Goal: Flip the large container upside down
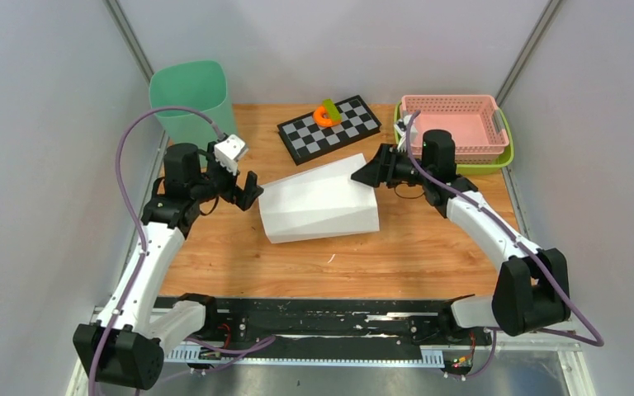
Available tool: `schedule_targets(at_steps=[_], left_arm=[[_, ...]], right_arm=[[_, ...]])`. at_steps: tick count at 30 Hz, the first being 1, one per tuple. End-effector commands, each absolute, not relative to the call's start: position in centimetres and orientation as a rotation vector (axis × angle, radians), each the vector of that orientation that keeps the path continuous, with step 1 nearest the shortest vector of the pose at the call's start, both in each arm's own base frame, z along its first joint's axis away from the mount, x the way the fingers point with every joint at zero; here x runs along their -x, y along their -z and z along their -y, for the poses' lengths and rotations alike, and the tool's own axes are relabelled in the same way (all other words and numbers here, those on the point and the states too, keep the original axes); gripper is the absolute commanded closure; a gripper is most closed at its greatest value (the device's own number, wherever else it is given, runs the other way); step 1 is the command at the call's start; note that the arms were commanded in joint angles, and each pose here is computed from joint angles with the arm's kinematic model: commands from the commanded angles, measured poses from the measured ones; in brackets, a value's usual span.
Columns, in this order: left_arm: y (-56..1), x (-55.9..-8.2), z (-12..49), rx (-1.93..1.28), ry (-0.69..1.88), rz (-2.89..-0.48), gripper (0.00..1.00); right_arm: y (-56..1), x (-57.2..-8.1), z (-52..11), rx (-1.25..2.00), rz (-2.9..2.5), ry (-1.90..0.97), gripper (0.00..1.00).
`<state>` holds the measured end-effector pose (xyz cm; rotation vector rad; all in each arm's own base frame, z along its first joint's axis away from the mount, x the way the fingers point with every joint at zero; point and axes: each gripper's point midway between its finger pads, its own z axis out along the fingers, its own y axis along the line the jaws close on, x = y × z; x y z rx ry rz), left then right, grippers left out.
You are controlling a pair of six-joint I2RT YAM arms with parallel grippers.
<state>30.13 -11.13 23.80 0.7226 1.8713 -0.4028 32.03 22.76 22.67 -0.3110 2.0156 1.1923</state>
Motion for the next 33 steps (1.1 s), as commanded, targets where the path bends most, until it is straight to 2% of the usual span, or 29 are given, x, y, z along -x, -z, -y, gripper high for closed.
schedule_targets(at_steps=[1,16,26,33], left_arm=[[-23.7,-31.5,10.1,-0.667,0.342,-1.885,0.0],[-22.6,-30.4,8.5,-0.636,0.264,-1.974,0.0],[-18.6,-30.2,5.4,-0.586,0.096,-2.148,0.0],[-15.6,-30.1,5.8,-0.584,0.148,-2.236,0.0]], right_arm=[[-23.5,-32.4,-22.7,0.344,-2.005,-1.221,0.31],[-23.2,-32.0,-21.9,0.377,-2.046,-1.138,0.31],[-24.5,-31.7,-21.4,0.408,-2.005,-1.084,0.32],[-25.6,-31.8,-20.9,0.43,-1.986,-1.021,0.33]])
